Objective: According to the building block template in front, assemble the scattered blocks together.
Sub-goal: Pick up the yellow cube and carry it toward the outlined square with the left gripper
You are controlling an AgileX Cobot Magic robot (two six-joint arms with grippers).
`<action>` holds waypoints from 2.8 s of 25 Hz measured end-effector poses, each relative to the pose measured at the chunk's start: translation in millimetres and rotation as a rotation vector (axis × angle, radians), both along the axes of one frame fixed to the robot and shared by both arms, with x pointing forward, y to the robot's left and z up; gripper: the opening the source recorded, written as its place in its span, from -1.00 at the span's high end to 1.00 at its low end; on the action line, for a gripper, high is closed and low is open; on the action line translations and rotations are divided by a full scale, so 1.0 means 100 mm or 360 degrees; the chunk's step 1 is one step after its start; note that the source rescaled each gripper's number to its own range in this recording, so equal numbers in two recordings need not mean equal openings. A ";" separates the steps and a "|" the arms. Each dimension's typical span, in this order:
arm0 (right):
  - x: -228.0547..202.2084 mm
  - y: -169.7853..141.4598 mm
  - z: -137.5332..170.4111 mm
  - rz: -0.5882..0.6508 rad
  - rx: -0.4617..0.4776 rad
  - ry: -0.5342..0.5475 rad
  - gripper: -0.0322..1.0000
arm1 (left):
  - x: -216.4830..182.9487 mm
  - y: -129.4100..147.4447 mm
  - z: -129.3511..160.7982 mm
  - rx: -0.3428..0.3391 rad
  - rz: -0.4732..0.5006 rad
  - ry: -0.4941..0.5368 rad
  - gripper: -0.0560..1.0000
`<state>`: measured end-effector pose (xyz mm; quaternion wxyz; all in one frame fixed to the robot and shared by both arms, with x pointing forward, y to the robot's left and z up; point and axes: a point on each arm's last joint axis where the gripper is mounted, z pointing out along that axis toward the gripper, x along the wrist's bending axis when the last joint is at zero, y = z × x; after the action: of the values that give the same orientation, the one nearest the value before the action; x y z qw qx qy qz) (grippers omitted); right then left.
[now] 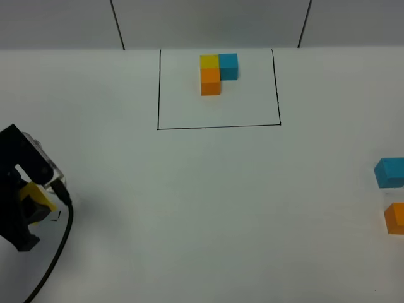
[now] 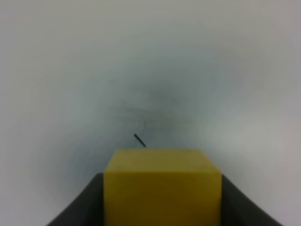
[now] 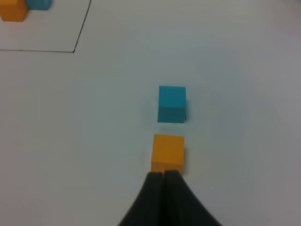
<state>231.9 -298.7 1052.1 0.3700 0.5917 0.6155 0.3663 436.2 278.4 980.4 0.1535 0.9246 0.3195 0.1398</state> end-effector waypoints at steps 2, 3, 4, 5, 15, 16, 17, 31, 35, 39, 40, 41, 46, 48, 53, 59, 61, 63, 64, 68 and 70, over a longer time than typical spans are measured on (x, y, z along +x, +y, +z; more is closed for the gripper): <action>0.00 0.00 0.00 0.0000 0.0000 0.0000 0.94 | -0.02 -0.03 0.00 0.0046 -0.0253 -0.0019 -0.17; 0.00 0.00 0.00 0.0000 0.0000 0.0000 0.94 | -0.03 -0.04 0.00 0.0072 -0.0402 -0.0032 -0.17; 0.00 0.00 0.00 0.0000 0.0000 0.0000 0.94 | -0.05 -0.06 0.00 0.0096 -0.0551 -0.0050 -0.17; 0.00 0.00 0.00 0.0000 0.0000 0.0000 0.94 | -0.06 -0.07 0.00 0.0113 -0.0668 -0.0063 -0.17; 0.00 0.00 0.00 0.0000 0.0000 0.0000 0.94 | -0.06 -0.10 0.01 0.0146 -0.0938 -0.0152 -0.17; 0.00 0.00 0.00 0.0000 0.0000 0.0000 0.94 | -0.06 -0.10 0.01 0.0145 -0.0937 -0.0153 -0.17; 0.00 0.00 0.00 0.0000 0.0000 0.0000 0.94 | -0.06 -0.11 0.01 0.0135 -0.0928 -0.0156 -0.17; 0.00 0.00 0.00 0.0000 0.0000 0.0000 0.94 | -0.01 -0.17 0.04 -0.0004 -0.0792 -0.0237 -0.17; 0.00 0.00 0.00 0.0000 0.0000 0.0000 0.94 | -0.01 -0.18 0.05 -0.0035 -0.0769 -0.0244 -0.17; 0.00 0.00 0.00 0.0000 0.0000 0.0000 0.94 | -0.02 -0.21 0.05 -0.0066 -0.0772 -0.0239 -0.17; 0.00 0.00 0.00 0.0000 0.0000 0.0000 0.94 | -0.02 -0.24 0.05 -0.0072 -0.0780 -0.0237 -0.17; 0.00 0.00 0.00 0.0000 0.0000 0.0000 0.94 | -0.02 -0.27 0.06 -0.0074 -0.0789 -0.0239 -0.17; 0.00 0.00 0.00 0.0000 0.0000 0.0000 0.94 | -0.02 -0.37 0.07 -0.0091 -0.0799 -0.0283 -0.17; 0.00 0.00 0.00 0.0000 0.0000 0.0000 0.94 | -0.02 -0.41 0.07 -0.0101 -0.0812 -0.0294 -0.17; 0.00 0.00 0.00 0.0000 0.0000 0.0000 0.94 | -0.01 -0.54 0.00 -0.0145 -0.0849 -0.0247 -0.17; 0.00 0.00 0.00 0.0000 0.0000 0.0000 0.94 | 0.12 -0.81 -0.08 -0.0182 -0.0918 -0.0182 -0.17; 0.00 0.00 0.00 0.0000 0.0000 0.0000 0.94 | 0.17 -0.90 -0.10 -0.0192 -0.0931 -0.0185 -0.17; 0.00 0.00 0.00 0.0000 0.0000 0.0000 0.94 | 0.20 -0.98 -0.14 -0.0196 -0.0959 -0.0167 -0.17; 0.00 0.00 0.00 0.0000 0.0000 0.0000 0.94 | 0.22 -1.02 -0.15 -0.0198 -0.0974 -0.0164 -0.17; 0.00 0.00 0.00 0.0000 0.0000 0.0000 0.94 | 0.30 -1.16 -0.23 -0.0208 -0.1006 -0.0115 -0.17; 0.00 0.00 0.00 0.0000 0.0000 0.0000 0.94 | 0.34 -1.20 -0.30 -0.0207 -0.1013 -0.0081 -0.17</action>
<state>231.9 -298.7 1052.1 0.3700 0.5917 0.6155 0.3663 470.1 158.2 950.8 0.2561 0.9625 0.0186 0.0872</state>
